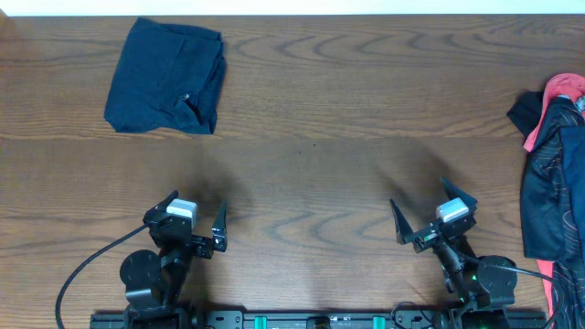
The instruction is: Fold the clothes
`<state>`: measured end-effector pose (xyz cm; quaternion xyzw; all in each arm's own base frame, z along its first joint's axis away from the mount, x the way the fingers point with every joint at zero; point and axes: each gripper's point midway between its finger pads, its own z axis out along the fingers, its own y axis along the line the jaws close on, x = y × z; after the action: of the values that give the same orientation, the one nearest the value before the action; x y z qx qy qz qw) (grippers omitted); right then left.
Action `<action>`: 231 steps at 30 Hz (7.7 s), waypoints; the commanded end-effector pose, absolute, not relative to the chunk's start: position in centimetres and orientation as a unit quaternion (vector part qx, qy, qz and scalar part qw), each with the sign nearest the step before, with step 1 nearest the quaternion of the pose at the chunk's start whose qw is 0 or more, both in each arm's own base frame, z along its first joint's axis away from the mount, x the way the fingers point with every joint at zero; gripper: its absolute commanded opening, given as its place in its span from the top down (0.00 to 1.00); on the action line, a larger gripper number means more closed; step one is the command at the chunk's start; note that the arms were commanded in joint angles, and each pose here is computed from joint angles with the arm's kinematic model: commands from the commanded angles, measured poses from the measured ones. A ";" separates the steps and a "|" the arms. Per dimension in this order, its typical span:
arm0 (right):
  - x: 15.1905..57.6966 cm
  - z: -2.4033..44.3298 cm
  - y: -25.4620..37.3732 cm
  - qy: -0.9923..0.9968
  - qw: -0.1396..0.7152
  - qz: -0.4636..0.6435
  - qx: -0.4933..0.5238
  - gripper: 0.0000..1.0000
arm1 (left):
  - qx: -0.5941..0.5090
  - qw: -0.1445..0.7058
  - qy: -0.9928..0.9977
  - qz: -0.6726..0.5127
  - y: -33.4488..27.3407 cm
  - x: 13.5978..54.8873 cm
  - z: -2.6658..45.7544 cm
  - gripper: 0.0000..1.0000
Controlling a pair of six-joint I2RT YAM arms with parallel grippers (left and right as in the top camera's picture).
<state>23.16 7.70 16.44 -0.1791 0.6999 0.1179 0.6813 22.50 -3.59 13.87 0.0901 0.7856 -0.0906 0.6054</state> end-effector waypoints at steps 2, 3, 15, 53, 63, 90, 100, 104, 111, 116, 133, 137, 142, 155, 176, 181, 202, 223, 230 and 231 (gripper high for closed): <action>23.1 16.4 7.9 0.700 0.680 0.125 -0.179 0.01 | 0.093 0.597 0.790 -0.101 -4.0 22.4 12.9 0.02; 23.1 16.4 7.9 0.700 0.680 0.126 -0.179 0.01 | 0.093 0.597 0.790 -0.101 -4.0 22.4 12.9 0.02; 23.1 16.4 7.9 0.700 0.680 0.125 -0.179 0.01 | 0.093 0.597 0.790 -0.101 -4.0 22.4 12.9 0.02; 23.6 22.8 9.1 0.775 0.579 0.225 -0.116 0.01 | 0.021 0.525 0.806 -0.273 -7.1 21.8 21.9 0.02; 29.6 19.6 9.8 0.890 0.387 0.231 -0.079 0.01 | -0.007 0.238 0.932 -0.272 -6.9 24.4 19.8 0.02; 40.0 18.1 -17.5 0.864 0.363 -0.001 0.349 0.06 | 0.115 0.231 0.916 -0.308 -11.9 25.1 21.7 0.02; 40.1 10.5 -27.8 0.861 0.289 -0.070 0.412 0.12 | 0.137 0.291 0.896 -0.305 -12.0 23.9 24.6 0.02; 38.4 7.3 -30.6 0.858 0.259 -0.086 0.436 0.17 | 0.134 0.282 0.900 -0.306 -12.0 23.5 24.4 0.02; 36.2 3.4 -32.4 0.855 0.218 -0.081 0.464 0.28 | 0.133 0.282 0.900 -0.306 -12.0 23.5 24.4 0.02; 36.1 2.3 -32.2 0.858 0.207 -0.079 0.464 0.21 | 0.133 0.283 0.899 -0.306 -12.0 23.6 24.4 0.02; 34.2 2.5 -33.0 0.860 0.166 -0.172 0.450 0.42 | 0.133 0.283 0.899 -0.306 -12.0 23.6 24.4 0.02; 35.2 2.5 -32.5 0.868 0.180 -0.152 0.437 0.29 | 0.133 0.283 0.899 -0.306 -12.0 23.6 24.4 0.02; 37.7 2.9 -30.7 0.895 0.197 -0.134 0.378 0.31 | 0.133 0.283 0.899 -0.306 -12.0 23.6 24.4 0.02; 37.3 4.1 -31.2 0.872 0.179 -0.239 0.387 0.34 | 0.132 0.281 0.898 -0.311 -12.1 23.5 24.5 0.02; 36.5 3.2 -31.7 0.894 0.184 -0.151 0.380 0.30 | 0.133 0.281 0.898 -0.311 -12.1 23.5 24.5 0.02; 36.7 3.6 -31.7 0.899 0.195 -0.128 0.369 0.25 | 0.132 0.280 0.899 -0.311 -12.1 23.5 24.5 0.02; 31.7 4.4 -36.7 0.877 0.228 -0.056 0.420 0.23 | 0.133 0.283 0.898 -0.310 -12.1 23.6 24.5 0.02; 35.6 5.0 -34.3 0.875 0.214 -0.157 0.405 0.39 | 0.134 0.285 0.897 -0.310 -12.1 23.7 24.6 0.02; 34.8 5.0 -34.5 0.867 0.206 -0.161 0.424 0.80 | 0.134 0.285 0.897 -0.310 -12.1 23.7 24.6 0.02; 34.9 5.2 -34.4 0.864 0.212 -0.150 0.431 0.87 | 0.134 0.285 0.897 -0.310 -12.1 23.7 24.6 0.02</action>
<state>35.54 -33.38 3.94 0.4026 0.8819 -0.1358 0.2042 23.58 -11.99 23.86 0.1247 0.9016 -0.3101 0.2745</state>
